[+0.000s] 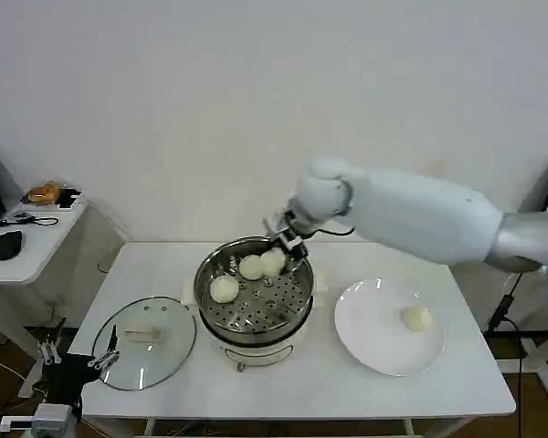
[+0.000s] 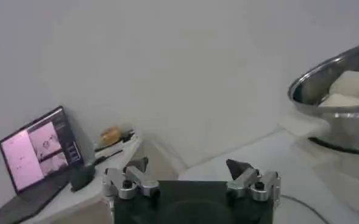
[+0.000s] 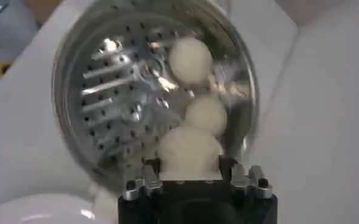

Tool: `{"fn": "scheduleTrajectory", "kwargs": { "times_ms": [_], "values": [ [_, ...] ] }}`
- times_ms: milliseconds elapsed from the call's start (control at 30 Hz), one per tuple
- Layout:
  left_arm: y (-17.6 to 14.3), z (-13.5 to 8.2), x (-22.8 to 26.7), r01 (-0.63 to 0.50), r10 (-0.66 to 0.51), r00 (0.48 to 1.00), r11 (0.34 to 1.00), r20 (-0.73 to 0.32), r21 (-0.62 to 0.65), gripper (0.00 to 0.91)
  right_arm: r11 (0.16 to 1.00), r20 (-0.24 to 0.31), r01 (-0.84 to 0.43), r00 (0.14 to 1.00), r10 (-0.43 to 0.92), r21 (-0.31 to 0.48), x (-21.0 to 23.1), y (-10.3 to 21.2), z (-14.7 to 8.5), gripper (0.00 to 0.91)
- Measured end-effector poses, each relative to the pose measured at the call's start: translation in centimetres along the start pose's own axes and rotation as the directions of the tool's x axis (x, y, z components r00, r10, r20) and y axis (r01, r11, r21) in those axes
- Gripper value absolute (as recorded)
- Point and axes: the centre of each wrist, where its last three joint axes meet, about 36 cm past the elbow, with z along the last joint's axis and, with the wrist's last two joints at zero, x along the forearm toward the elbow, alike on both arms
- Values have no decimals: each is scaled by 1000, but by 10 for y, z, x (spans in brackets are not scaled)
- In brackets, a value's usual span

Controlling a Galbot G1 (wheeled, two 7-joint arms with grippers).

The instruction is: Take steamed baozi put them in steamer then cover it.

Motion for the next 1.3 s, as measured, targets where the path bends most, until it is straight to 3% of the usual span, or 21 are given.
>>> {"fn": "scheduleTrajectory", "kwargs": {
  "times_ms": [400,733,800,867,1300],
  "values": [
    [2,2,-1,6,-6,1000,1000,-4,-2,907,977,30,97,994,-104,189,-46,7,-39,645],
    [2,3,-2,10,-10,1000,1000,-4,0,907,956,42,124,989,-140,267,-65,13,-49,645],
    [2,3,-2,10,-10,1000,1000,-4,0,907,953,46,126,988,-144,277,-67,14,-51,685],
    [2,3,-1,10,-10,1000,1000,-5,0,907,950,47,129,988,-148,284,-68,15,-52,907],
    [4,2,-2,11,-11,1000,1000,-1,-6,907,957,67,81,992,-104,279,-52,9,-44,907]
  ]
}}
